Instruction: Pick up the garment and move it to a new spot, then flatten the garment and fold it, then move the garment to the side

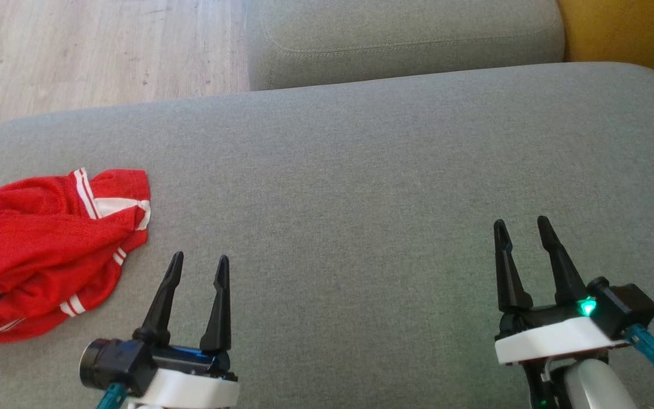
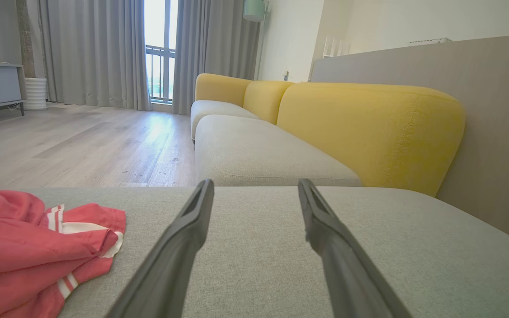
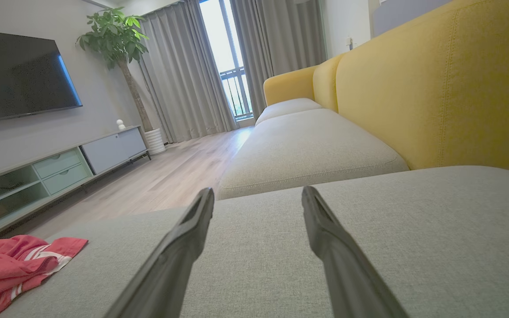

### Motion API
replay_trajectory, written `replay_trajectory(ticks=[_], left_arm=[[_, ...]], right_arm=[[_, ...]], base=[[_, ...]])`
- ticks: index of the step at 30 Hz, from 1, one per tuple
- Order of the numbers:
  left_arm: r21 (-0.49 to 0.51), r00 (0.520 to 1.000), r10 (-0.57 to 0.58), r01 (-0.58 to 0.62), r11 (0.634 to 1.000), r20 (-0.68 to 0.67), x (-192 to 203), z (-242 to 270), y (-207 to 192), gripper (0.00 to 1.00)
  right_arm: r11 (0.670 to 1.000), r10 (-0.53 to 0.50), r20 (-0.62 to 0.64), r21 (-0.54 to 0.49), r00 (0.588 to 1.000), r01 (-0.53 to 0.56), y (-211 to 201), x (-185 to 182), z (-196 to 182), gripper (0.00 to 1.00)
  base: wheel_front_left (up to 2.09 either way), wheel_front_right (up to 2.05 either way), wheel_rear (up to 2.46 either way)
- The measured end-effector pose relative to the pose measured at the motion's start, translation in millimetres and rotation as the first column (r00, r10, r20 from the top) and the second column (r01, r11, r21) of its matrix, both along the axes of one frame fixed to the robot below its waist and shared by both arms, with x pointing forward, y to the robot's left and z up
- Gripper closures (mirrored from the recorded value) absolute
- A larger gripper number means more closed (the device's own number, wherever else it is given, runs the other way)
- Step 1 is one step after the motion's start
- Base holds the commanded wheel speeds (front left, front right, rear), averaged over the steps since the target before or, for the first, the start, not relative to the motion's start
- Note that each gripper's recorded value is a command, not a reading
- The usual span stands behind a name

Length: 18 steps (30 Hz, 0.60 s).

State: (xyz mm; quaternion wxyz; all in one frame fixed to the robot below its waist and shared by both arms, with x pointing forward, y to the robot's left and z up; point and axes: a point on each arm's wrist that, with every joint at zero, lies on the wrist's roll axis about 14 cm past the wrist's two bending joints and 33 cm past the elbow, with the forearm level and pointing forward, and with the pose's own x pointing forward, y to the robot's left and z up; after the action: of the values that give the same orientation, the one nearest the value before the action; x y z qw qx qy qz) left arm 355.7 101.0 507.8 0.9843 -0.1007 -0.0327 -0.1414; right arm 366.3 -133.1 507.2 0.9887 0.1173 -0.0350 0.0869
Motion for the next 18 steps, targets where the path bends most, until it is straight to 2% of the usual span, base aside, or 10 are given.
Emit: replay_trajectory(ticks=[18], left_arm=[[-0.009,1.0,0.01,-0.01,1.0,-0.002,-2.7,0.2,3.0,0.0]], right_arm=[[1.0,0.006,0.002,0.022,1.0,-0.006,2.4,-0.1,1.7,0.0]], base=[[0.0,0.0,0.0]])
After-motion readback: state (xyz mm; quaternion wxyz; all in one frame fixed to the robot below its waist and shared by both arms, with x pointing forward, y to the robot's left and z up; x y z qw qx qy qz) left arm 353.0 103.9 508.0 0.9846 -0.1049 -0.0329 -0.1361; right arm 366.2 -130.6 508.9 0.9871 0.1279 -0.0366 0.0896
